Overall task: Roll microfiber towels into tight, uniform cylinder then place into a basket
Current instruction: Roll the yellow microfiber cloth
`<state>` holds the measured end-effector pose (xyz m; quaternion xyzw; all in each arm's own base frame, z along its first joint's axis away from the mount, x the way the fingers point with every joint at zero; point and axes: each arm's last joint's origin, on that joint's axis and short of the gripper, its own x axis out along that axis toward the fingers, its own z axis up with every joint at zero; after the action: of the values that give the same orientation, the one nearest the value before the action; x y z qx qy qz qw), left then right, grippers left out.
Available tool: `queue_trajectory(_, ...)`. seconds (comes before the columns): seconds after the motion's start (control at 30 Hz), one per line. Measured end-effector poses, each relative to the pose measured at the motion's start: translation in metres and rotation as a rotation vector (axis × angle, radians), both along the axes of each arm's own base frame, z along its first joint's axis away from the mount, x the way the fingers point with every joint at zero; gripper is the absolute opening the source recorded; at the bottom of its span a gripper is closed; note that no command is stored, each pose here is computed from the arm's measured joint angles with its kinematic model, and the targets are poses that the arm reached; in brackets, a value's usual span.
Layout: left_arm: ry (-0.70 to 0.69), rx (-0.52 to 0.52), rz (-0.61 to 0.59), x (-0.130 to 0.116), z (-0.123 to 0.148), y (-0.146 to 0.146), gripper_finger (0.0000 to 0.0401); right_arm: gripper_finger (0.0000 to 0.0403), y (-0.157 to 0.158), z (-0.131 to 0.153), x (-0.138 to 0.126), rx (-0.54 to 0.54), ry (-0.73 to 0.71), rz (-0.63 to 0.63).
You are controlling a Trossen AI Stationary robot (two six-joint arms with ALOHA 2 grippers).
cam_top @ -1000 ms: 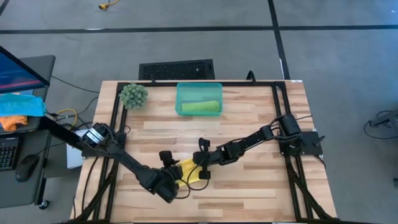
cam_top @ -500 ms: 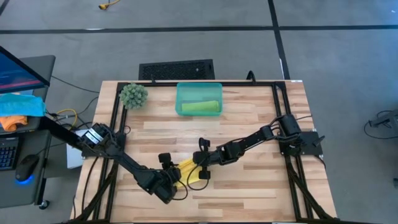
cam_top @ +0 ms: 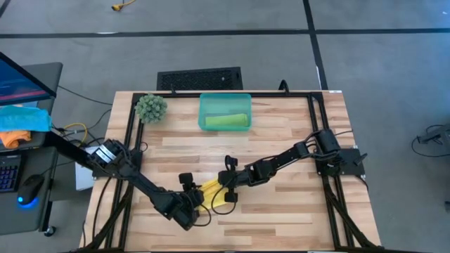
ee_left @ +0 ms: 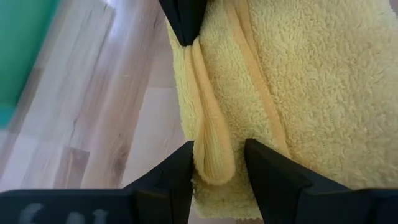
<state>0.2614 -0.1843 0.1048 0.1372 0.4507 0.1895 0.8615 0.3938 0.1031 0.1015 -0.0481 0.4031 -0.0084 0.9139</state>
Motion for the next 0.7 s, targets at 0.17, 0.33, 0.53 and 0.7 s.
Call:
queue_trajectory(0.17, -0.001, 0.031, -0.05, 0.002, 0.009, -0.011, 0.0137, 0.0019, 0.0, 0.0, 0.0, 0.0, 0.0, 0.0)
queue_trajectory(0.33, 0.022, 0.078, -0.052, 0.003, 0.024, -0.018, 0.0137, 0.002, 0.0, 0.0, 0.0, 0.0, 0.0, 0.0)
queue_trajectory(0.53, 0.017, 0.104, -0.054, 0.003, 0.029, -0.02, 0.0137, 0.0023, 0.0, 0.0, 0.0, 0.0, 0.0, 0.0)
queue_trajectory(0.7, 0.041, 0.071, -0.063, 0.002, 0.024, -0.02, 0.0137, 0.0019, 0.0, 0.0, 0.0, 0.0, 0.0, 0.0)
